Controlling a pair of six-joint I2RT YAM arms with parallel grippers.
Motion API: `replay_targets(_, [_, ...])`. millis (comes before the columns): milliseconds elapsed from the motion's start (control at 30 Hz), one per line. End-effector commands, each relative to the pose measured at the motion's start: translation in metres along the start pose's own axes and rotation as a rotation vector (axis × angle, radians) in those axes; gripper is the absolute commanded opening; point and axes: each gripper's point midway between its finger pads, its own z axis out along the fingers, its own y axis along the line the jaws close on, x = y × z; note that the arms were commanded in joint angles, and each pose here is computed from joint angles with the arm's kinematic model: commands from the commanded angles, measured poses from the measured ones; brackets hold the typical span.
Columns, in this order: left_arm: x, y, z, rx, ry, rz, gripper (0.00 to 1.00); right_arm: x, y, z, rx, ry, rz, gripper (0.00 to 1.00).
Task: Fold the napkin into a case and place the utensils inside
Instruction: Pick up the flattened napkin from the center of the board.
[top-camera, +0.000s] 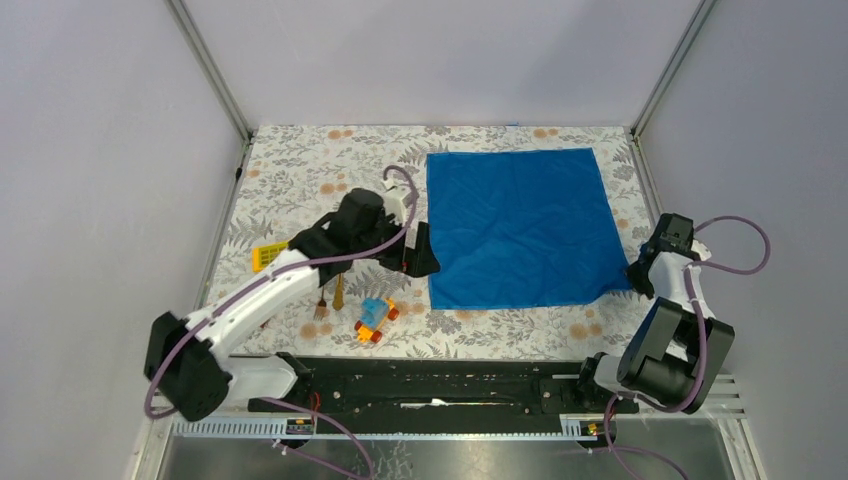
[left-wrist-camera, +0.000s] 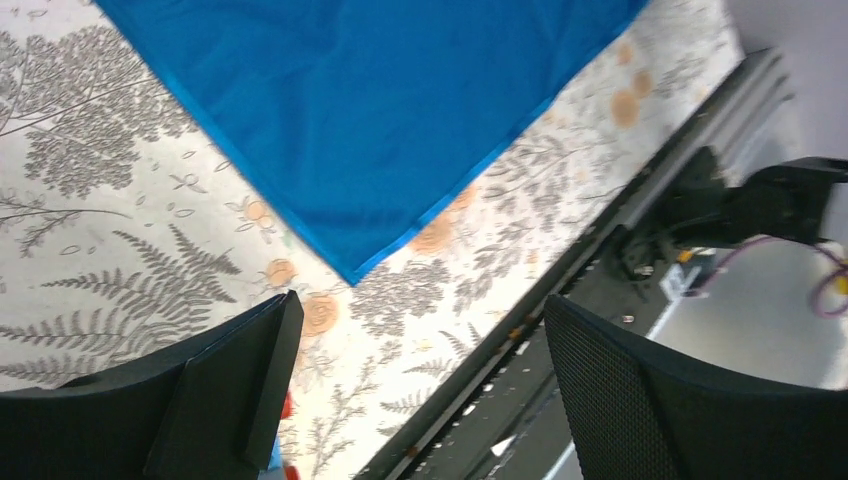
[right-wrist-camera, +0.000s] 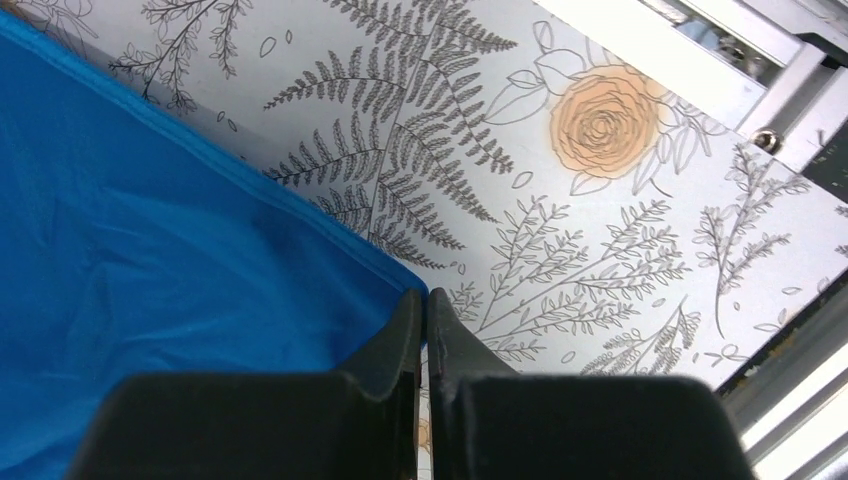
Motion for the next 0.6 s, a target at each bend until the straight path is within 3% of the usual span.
replay_targets(0, [0.003, 0.024, 0.019, -0.124, 0.111, 0.131, 0.92, -0.014, -0.006, -0.020, 0.034, -0.062, 0.049, 0.00])
replay_targets(167, [0.024, 0.052, 0.041, -0.342, 0.265, 0.296, 0.84, -0.021, -0.004, -0.030, -0.011, -0.138, 0.098, 0.00])
replay_targets(367, [0.026, 0.028, 0.053, -0.213, 0.202, 0.247, 0.83, -0.017, -0.004, -0.016, -0.027, -0.170, 0.103, 0.00])
replay_targets(567, [0.031, 0.039, 0.065, -0.247, 0.221, 0.255, 0.82, -0.013, -0.011, -0.006, 0.031, -0.130, 0.078, 0.00])
